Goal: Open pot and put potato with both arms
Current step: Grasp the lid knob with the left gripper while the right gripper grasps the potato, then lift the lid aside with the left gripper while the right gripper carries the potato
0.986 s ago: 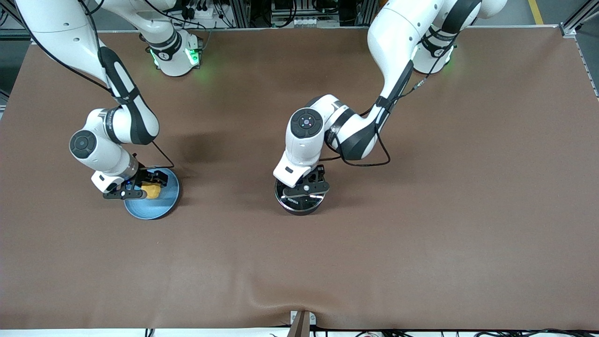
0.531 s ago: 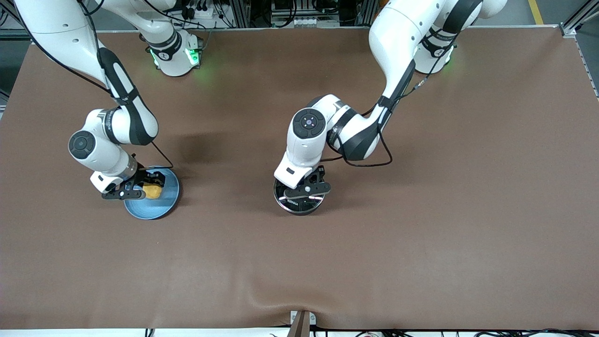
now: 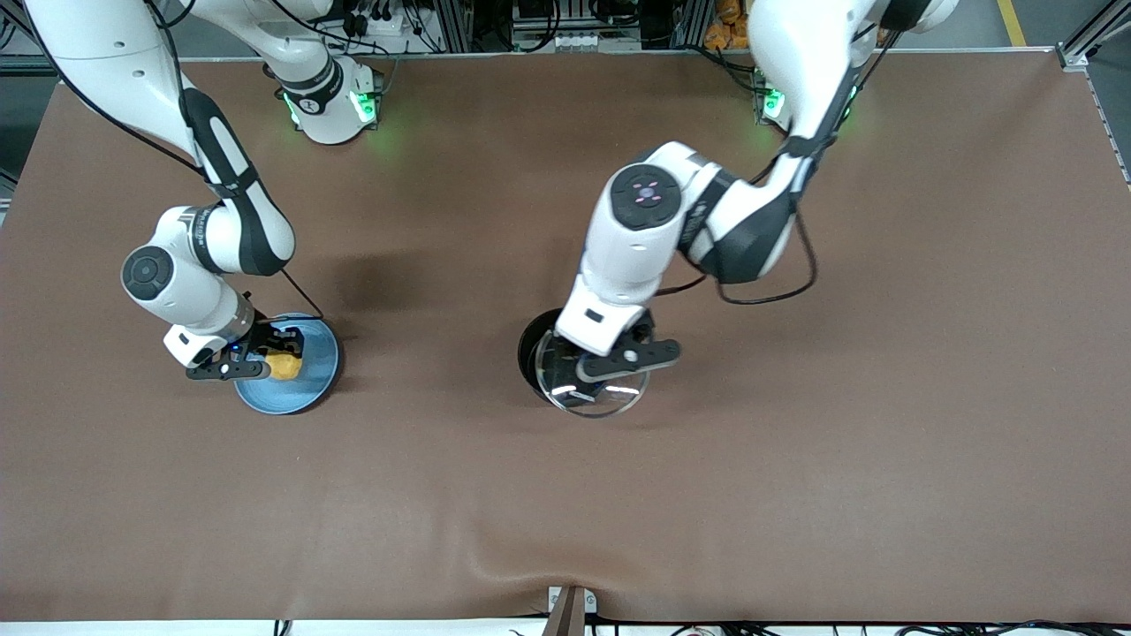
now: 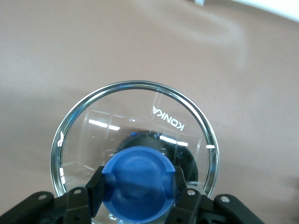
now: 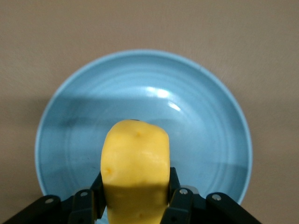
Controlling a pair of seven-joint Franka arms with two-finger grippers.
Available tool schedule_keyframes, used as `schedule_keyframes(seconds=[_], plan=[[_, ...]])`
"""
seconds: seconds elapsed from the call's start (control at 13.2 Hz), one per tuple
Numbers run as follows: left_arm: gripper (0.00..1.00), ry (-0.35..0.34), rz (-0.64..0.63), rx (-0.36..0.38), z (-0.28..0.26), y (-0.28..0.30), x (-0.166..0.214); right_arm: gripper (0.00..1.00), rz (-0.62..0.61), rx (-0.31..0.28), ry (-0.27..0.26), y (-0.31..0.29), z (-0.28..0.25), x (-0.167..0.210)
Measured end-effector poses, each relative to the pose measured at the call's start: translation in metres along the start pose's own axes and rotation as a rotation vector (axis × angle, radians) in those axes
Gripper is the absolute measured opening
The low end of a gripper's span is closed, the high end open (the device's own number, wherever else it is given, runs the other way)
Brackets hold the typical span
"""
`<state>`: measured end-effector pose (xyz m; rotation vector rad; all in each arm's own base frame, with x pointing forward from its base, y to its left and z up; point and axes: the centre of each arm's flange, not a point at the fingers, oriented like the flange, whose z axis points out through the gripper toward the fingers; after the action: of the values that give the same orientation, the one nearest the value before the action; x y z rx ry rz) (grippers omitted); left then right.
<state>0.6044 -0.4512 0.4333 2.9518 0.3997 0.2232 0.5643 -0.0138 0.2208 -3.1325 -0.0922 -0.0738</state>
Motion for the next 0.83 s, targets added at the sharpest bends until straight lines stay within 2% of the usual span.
schedule_keyframes(seconds=[0.23,0.61,0.83], plan=[[0.60,0.007,-0.031,0.017,-0.047,-0.036,0.034,0.53,-0.031,0.002,0.019,0.005,-0.052,0.009],[0.60,-0.024,0.032,0.057,-0.089,-0.093,0.071,0.53,-0.042,0.033,-0.098,0.003,-0.189,0.022],[0.60,-0.070,0.085,0.064,-0.097,-0.147,0.101,0.53,-0.052,0.040,-0.119,0.000,-0.254,0.024]])
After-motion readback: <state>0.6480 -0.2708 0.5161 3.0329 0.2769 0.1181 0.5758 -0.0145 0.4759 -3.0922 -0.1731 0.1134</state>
